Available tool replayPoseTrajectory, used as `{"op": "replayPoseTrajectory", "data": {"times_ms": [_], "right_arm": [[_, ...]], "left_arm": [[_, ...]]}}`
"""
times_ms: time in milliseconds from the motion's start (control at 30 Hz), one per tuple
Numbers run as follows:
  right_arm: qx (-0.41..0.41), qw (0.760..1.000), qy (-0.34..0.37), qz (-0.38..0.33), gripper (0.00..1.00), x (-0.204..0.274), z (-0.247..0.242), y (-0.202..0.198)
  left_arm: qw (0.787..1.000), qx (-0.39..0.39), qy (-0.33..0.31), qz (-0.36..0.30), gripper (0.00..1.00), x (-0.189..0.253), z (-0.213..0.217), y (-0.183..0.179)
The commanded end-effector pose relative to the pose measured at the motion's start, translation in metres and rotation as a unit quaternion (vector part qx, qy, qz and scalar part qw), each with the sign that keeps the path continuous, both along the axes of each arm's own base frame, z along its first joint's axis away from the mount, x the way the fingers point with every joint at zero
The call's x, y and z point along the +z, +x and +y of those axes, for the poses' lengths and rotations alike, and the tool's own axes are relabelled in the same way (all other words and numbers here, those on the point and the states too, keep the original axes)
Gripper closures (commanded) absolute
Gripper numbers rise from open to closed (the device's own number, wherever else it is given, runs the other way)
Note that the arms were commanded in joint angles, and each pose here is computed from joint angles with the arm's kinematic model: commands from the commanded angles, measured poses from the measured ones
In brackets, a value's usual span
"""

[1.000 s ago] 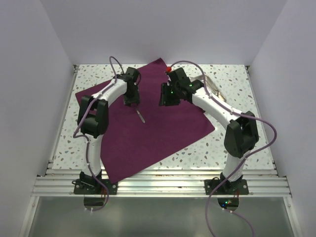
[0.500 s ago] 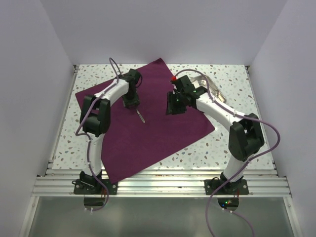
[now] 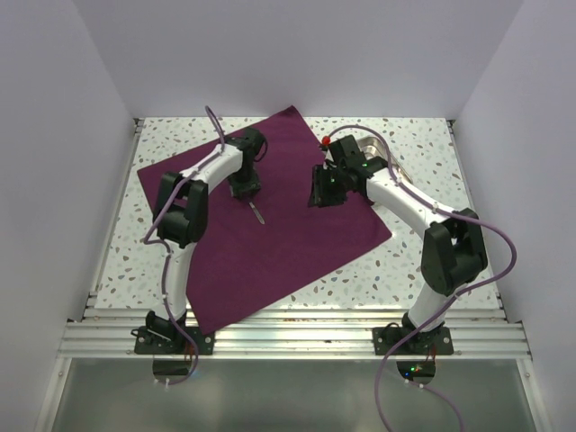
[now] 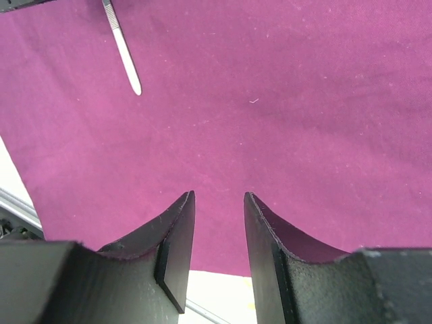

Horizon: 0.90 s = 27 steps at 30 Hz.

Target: Prepare the surgical pack

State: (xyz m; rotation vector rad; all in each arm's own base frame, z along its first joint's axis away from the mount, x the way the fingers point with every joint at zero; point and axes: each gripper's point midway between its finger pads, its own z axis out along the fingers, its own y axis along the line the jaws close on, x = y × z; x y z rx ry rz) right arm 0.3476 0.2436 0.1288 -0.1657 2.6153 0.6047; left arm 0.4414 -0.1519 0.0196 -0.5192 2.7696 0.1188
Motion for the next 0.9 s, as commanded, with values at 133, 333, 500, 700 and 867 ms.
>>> {"op": "replayPoseTrajectory", "data": {"times_ms": [133, 333, 500, 700, 867], "right_arm": [[0.009, 0.999, 0.032, -0.031, 0.62, 0.025, 0.005, 0.007], [0.008, 0.999, 0.031, -0.029, 0.62, 0.025, 0.005, 0.009], [0.007, 0.999, 0.026, -0.030, 0.62, 0.021, 0.004, 0.011], [0.005, 0.999, 0.028, -0.031, 0.62, 0.021, 0.008, 0.016], [0.010, 0.999, 0.029, -0.022, 0.62, 0.018, 0.015, 0.020]], "left_arm": [[0.998, 0.040, 0.026, 0.038, 0.58, -0.024, 0.013, -0.028], [0.998, 0.044, 0.019, 0.044, 0.76, -0.035, 0.009, -0.026], [0.999, 0.033, 0.026, 0.027, 0.87, -0.028, 0.011, -0.017], [0.999, 0.011, 0.037, 0.018, 0.94, -0.018, 0.014, -0.011], [0.999, -0.016, 0.044, 0.011, 0.92, -0.005, 0.017, -0.010]]}}
